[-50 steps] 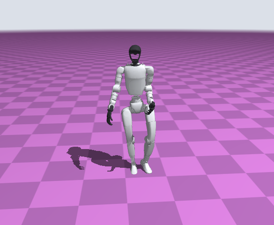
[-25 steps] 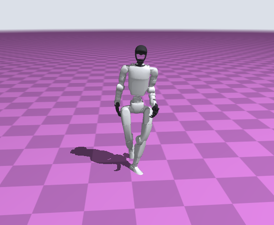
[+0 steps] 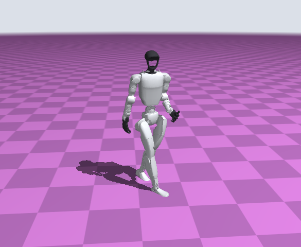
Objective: Walk run
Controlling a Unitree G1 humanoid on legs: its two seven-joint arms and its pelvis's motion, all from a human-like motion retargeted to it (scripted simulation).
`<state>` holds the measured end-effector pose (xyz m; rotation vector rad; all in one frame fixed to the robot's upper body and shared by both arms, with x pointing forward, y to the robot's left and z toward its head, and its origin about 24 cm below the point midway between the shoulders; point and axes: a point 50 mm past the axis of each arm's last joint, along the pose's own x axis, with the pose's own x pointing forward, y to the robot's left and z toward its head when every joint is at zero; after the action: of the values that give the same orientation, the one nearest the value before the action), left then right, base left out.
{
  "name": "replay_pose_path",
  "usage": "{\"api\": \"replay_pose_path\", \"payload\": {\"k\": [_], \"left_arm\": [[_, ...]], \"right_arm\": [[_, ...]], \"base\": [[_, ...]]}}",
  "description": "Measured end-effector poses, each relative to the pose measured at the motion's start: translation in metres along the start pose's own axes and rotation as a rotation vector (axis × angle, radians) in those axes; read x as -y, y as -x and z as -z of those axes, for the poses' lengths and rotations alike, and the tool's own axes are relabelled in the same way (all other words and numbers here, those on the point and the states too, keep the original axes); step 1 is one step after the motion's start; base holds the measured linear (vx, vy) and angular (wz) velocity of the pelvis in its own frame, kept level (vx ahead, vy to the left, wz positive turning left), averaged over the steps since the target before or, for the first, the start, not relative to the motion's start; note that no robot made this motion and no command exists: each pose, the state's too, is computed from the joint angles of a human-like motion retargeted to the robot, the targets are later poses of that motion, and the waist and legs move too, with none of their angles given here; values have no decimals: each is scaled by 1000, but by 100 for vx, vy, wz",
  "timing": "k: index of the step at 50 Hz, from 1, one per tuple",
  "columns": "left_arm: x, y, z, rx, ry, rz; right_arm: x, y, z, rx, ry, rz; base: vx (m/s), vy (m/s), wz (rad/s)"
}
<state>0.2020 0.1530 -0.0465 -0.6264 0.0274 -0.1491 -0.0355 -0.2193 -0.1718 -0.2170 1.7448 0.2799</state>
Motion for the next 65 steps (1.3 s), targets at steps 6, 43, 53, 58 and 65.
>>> {"api": "replay_pose_path", "payload": {"k": [6, 43, 53, 58, 65], "left_arm": [[0, 14, 22, -103, 34, -6], [-21, 46, 32, -127, 44, -201], [-10, 14, 24, -100, 37, -140], [9, -8, 17, -92, -24, 9], [18, -21, 14, -119, -67, 118]], "right_arm": [[33, 8, -13, 45, -137, 142], [43, 30, -117, 294, 230, 261], [22, 4, 3, -44, 169, 300], [-18, 1, 67, -140, -142, 21], [-65, 9, 119, -274, -281, -271]], "base": [[57, 20, 214], [39, -4, 134], [56, 14, 191], [45, 7, 279], [54, -10, 264]]}}
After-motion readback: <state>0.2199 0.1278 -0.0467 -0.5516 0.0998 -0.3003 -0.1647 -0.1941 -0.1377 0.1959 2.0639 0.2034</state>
